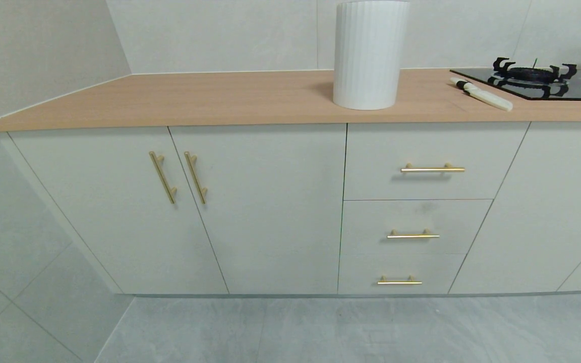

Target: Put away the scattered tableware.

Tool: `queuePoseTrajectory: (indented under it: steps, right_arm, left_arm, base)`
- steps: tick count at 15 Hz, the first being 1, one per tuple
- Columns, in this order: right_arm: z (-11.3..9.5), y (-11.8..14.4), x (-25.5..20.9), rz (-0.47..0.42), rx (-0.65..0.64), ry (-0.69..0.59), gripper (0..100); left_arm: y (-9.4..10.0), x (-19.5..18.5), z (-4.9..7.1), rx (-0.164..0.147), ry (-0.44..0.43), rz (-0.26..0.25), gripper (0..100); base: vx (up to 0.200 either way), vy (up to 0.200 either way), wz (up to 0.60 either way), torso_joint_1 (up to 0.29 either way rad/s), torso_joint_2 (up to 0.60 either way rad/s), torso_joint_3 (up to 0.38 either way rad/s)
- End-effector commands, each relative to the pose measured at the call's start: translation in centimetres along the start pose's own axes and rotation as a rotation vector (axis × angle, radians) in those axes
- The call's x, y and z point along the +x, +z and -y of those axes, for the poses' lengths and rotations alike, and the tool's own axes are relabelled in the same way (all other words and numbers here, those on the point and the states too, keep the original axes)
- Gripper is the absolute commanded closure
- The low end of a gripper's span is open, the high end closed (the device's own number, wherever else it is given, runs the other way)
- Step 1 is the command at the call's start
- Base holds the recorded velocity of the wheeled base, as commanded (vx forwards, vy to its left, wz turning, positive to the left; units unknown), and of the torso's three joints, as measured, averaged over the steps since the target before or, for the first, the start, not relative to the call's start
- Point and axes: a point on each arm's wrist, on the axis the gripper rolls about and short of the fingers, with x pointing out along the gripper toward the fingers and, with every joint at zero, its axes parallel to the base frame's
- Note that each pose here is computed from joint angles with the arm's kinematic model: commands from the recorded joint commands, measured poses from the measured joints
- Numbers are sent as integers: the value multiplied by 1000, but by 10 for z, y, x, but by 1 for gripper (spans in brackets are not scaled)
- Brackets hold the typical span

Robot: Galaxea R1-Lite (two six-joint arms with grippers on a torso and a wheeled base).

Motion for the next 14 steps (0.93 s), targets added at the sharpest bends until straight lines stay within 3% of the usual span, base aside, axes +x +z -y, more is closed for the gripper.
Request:
queuePoseTrajectory:
  steps: [1, 14]
  right_arm:
    - [0, 0, 0, -3, -1, 0, 0]
    - [0, 0, 0, -3, 1, 0, 0]
  left_arm:
    - [0, 0, 0, 0, 0, 0, 0]
    - [0, 0, 0, 0, 0, 0, 0]
  base:
    - [200, 0, 0, 7, -2, 7]
    - [200, 0, 0, 2, 1, 2]
